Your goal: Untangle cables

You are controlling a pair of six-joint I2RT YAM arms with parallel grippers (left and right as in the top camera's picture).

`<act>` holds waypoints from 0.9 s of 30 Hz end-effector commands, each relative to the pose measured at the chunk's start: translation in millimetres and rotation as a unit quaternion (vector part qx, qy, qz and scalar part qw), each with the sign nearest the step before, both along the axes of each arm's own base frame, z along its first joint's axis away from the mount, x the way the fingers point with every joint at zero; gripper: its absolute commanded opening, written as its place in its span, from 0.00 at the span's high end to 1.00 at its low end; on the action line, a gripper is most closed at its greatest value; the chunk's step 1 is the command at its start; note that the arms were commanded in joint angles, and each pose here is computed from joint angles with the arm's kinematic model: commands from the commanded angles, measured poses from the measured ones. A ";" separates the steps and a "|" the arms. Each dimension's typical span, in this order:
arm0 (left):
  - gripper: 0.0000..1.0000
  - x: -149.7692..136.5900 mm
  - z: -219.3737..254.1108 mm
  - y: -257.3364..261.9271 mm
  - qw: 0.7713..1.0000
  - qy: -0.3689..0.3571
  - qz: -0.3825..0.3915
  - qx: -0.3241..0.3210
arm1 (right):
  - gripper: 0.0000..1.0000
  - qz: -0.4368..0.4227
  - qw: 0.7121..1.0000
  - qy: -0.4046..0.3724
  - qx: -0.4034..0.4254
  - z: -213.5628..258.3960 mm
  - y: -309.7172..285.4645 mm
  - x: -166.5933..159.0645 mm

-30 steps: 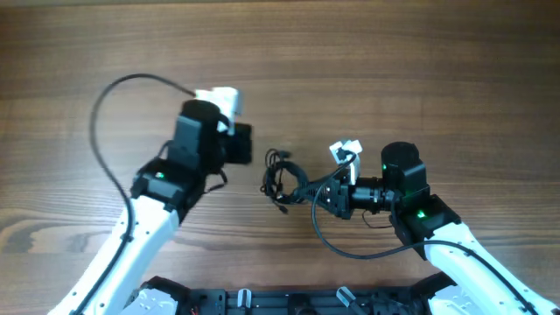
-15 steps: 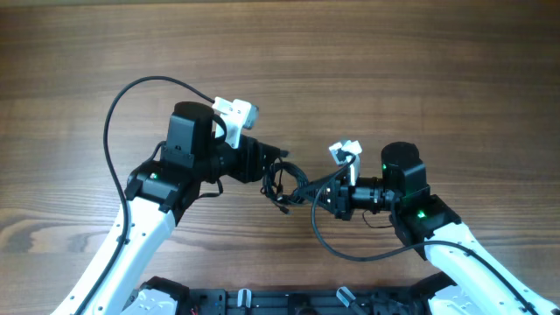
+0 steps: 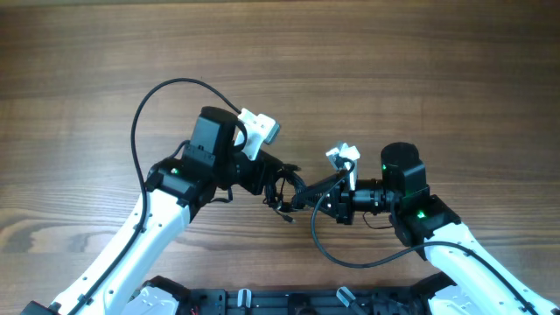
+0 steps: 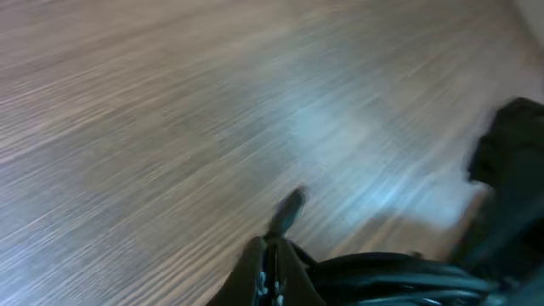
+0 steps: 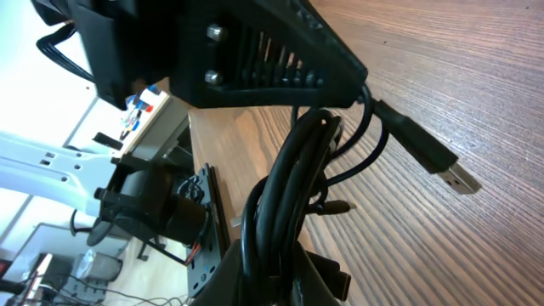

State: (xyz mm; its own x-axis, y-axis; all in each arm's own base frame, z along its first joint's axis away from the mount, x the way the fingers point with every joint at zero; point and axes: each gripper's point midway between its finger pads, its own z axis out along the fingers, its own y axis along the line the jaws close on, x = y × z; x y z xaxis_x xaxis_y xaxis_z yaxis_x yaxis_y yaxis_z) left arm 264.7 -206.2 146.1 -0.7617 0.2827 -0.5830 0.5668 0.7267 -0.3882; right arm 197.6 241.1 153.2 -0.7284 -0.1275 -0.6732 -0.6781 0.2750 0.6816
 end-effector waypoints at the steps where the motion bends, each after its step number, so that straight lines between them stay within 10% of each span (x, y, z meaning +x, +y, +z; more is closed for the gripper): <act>1: 0.96 38.5 -12.2 56.2 0.978 -0.007 0.189 0.086 | 0.95 0.022 0.999 -0.019 0.013 7.6 2.5 -4.8; 6: 0.96 56.0 -15.5 111.6 0.909 0.035 0.408 0.072 | 0.95 0.022 1.000 -0.017 0.013 7.5 2.6 -5.0; 14: 0.91 52.0 -24.5 154.4 0.855 0.087 0.509 0.056 | 0.95 0.017 1.000 -0.014 0.011 6.9 2.3 -3.7; 19: 0.18 29.4 0.1 58.0 0.982 0.086 0.160 -0.052 | 0.95 0.002 1.000 -0.009 0.005 4.8 1.2 0.9; 27: 0.37 13.7 8.8 35.5 0.981 0.123 0.106 -0.108 | 0.95 0.002 1.000 -0.009 0.005 4.8 1.3 0.7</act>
